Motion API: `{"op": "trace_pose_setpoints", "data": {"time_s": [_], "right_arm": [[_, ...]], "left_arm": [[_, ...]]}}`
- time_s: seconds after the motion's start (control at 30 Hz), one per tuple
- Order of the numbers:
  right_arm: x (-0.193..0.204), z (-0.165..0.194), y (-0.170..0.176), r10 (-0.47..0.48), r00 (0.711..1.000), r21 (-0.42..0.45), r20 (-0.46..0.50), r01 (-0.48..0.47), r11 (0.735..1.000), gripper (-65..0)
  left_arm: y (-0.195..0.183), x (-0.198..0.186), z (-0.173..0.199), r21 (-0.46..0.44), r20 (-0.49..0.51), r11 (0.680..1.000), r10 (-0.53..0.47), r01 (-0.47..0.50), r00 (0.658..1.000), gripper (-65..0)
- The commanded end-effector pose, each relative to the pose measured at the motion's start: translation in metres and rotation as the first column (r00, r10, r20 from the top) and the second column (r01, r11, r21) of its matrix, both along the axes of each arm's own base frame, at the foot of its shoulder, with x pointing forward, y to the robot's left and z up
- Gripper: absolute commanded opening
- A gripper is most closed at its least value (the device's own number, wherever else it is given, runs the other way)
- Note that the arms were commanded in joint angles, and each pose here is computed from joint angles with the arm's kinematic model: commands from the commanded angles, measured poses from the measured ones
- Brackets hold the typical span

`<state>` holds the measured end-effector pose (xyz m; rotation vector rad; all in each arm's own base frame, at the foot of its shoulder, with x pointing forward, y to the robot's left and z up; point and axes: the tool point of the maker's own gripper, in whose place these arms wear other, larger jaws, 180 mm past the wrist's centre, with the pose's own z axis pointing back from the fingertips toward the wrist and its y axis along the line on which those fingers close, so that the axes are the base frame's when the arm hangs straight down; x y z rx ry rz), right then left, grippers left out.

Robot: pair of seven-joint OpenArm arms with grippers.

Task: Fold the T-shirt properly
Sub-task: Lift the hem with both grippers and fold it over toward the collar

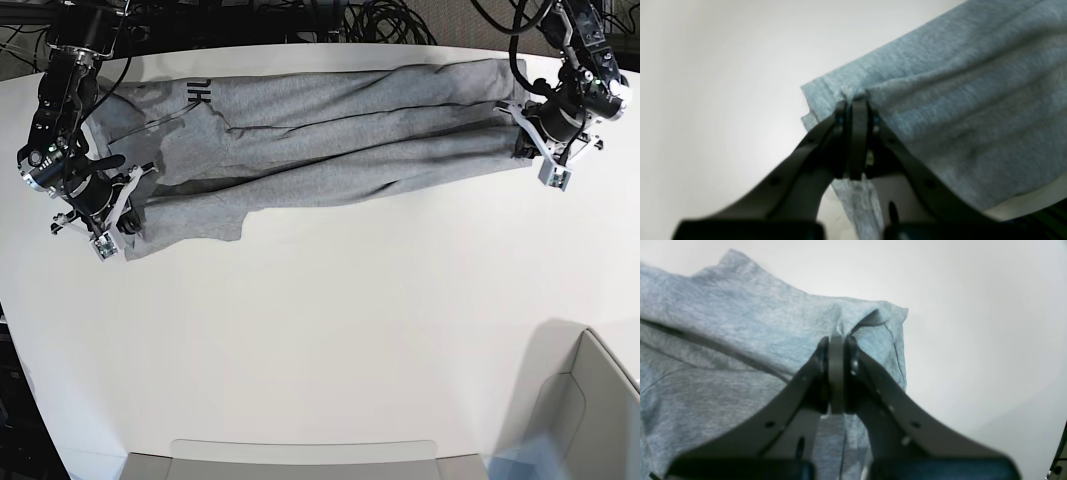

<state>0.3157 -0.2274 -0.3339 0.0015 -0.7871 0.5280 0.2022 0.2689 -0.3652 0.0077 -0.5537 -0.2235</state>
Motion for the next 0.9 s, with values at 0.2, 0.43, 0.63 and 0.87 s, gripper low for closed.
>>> {"op": "trace_pose_setpoints", "data": {"time_s": [0.2,0.43,0.63,0.87], "right_arm": [[-0.009,0.018,-0.013,-0.007,0.998,0.01,0.054,0.006,1.0,-65.0],[-0.026,0.004,-0.014,-0.016,1.0,0.016,0.007,0.015,1.0,-65.0],[-0.038,-0.001,-0.012,-0.007,1.0,0.01,-0.011,0.007,1.0,-65.0],[-0.052,0.002,-0.001,0.009,1.0,0.005,-0.005,-0.009,1.0,-65.0]], "left_arm": [[0.005,-0.014,-0.001,0.013,-0.014,1.0,0.007,-0.007,1.0,-65.0],[0.005,-0.031,-0.009,0.011,-0.059,1.0,0.007,-0.007,0.998,-65.0],[0.004,-0.04,-0.013,0.012,-0.082,1.0,0.007,-0.006,0.997,-65.0],[-0.002,-0.047,0.001,0.045,-0.065,0.999,-0.029,0.032,0.997,-65.0]]}}
